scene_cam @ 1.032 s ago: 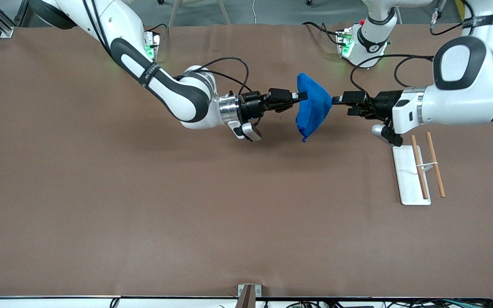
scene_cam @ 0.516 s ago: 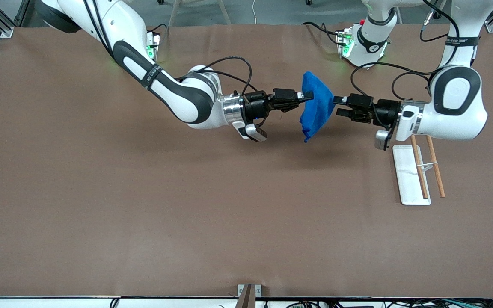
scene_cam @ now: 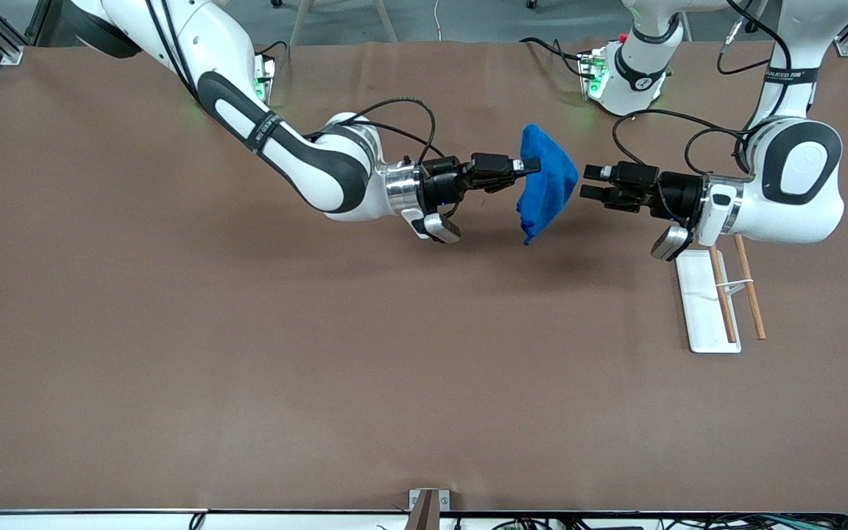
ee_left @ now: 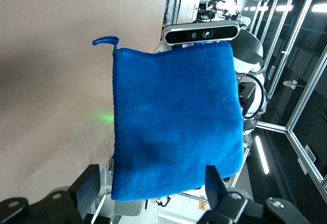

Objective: Right arm passes towel to left arm to hang
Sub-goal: 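Grasp the towel corner with the left gripper beside the right gripper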

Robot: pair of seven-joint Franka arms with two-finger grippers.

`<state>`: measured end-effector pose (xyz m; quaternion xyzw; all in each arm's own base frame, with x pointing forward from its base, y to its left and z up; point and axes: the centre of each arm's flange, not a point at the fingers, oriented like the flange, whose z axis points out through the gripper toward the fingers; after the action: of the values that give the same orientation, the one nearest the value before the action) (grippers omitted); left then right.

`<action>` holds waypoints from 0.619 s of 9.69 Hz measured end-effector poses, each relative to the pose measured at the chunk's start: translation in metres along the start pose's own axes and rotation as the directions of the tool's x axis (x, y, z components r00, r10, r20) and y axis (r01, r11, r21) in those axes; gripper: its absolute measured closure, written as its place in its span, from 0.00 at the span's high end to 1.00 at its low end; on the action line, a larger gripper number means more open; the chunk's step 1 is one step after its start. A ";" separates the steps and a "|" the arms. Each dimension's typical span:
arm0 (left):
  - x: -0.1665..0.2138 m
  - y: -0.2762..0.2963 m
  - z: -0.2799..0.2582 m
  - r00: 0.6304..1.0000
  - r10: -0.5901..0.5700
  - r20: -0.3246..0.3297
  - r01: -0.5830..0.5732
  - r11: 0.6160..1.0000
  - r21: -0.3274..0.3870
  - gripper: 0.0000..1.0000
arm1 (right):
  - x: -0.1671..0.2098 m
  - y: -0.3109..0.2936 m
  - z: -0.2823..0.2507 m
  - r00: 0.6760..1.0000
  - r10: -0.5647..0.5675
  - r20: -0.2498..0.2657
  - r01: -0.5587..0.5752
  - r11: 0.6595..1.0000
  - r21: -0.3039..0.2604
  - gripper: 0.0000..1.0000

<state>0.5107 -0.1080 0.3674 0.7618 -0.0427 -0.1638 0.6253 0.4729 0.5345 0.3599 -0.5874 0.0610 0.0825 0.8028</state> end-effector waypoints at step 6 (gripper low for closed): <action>0.004 -0.008 0.008 1.000 -0.012 0.014 0.012 1.000 -0.008 0.42 | -0.001 -0.002 0.002 1.000 0.007 -0.001 -0.007 1.000 0.008 0.05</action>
<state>0.5107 -0.1146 0.3574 0.7584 -0.0420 -0.1731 0.6270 0.4725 0.5361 0.3629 -0.5841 0.0636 0.0849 0.8047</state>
